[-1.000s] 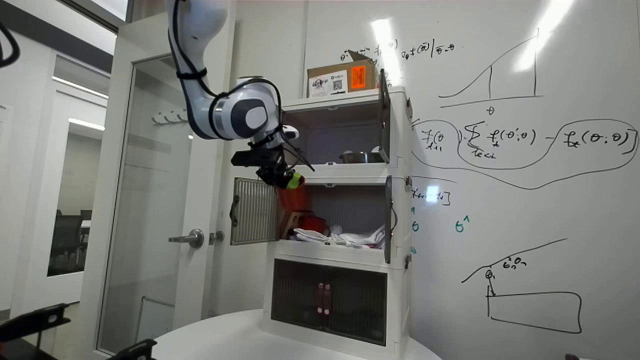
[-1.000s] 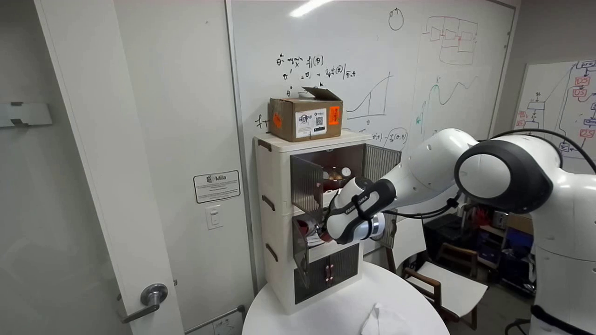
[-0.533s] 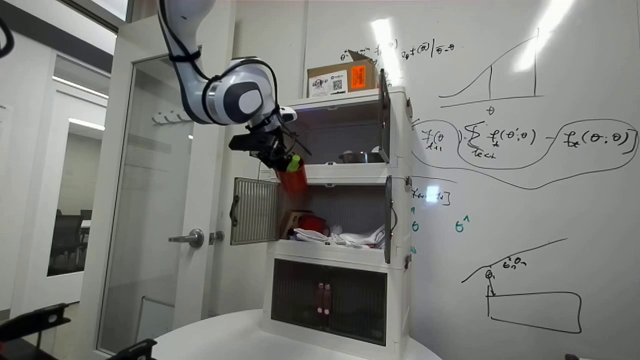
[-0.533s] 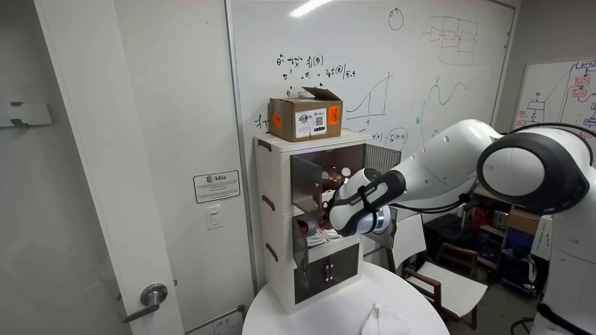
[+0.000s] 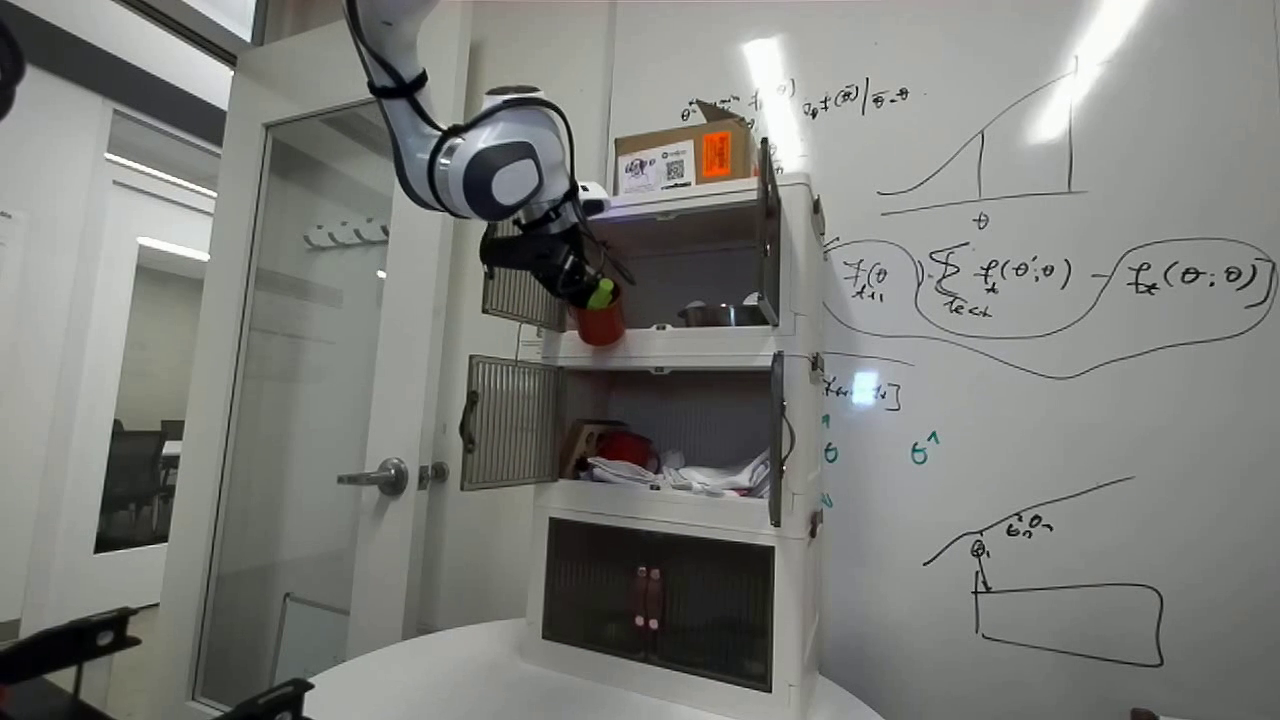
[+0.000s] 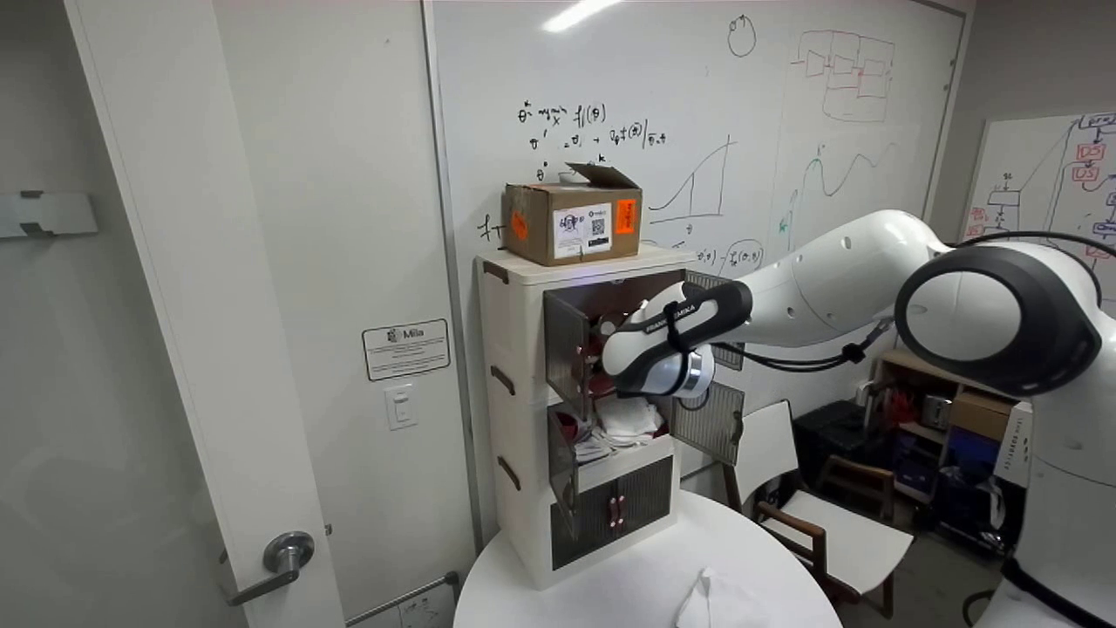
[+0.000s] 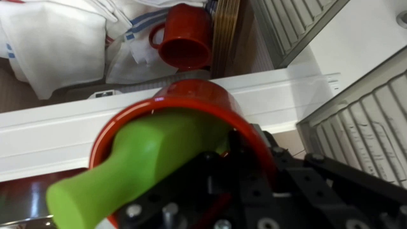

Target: Put the red mug in the topmost cabinet.

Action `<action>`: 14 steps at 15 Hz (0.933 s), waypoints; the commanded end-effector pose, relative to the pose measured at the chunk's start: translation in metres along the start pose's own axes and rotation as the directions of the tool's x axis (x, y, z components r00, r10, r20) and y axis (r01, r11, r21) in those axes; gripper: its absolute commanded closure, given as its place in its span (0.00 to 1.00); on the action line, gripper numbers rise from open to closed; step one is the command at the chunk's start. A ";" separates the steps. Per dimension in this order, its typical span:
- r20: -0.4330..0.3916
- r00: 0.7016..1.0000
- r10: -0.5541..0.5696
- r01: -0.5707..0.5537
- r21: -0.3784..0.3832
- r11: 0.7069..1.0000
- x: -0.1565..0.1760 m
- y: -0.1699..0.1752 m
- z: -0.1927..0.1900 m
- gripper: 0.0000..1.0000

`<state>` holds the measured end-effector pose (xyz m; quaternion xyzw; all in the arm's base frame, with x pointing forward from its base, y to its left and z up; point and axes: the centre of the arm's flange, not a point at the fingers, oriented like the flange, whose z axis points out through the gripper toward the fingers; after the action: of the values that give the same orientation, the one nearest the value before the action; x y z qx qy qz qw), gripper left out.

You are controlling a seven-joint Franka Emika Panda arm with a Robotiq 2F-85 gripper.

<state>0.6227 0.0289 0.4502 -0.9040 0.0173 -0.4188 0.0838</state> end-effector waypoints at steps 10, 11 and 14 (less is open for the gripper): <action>-0.062 0.998 0.007 -0.003 0.073 0.997 0.061 0.027 0.010 0.99; -0.062 0.998 -0.001 0.006 0.081 0.997 0.061 0.025 0.014 0.99; -0.078 0.997 -0.025 0.031 0.077 0.997 0.064 0.014 0.028 0.99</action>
<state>0.6677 0.0089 0.4762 -0.8891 0.0074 -0.4437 0.1124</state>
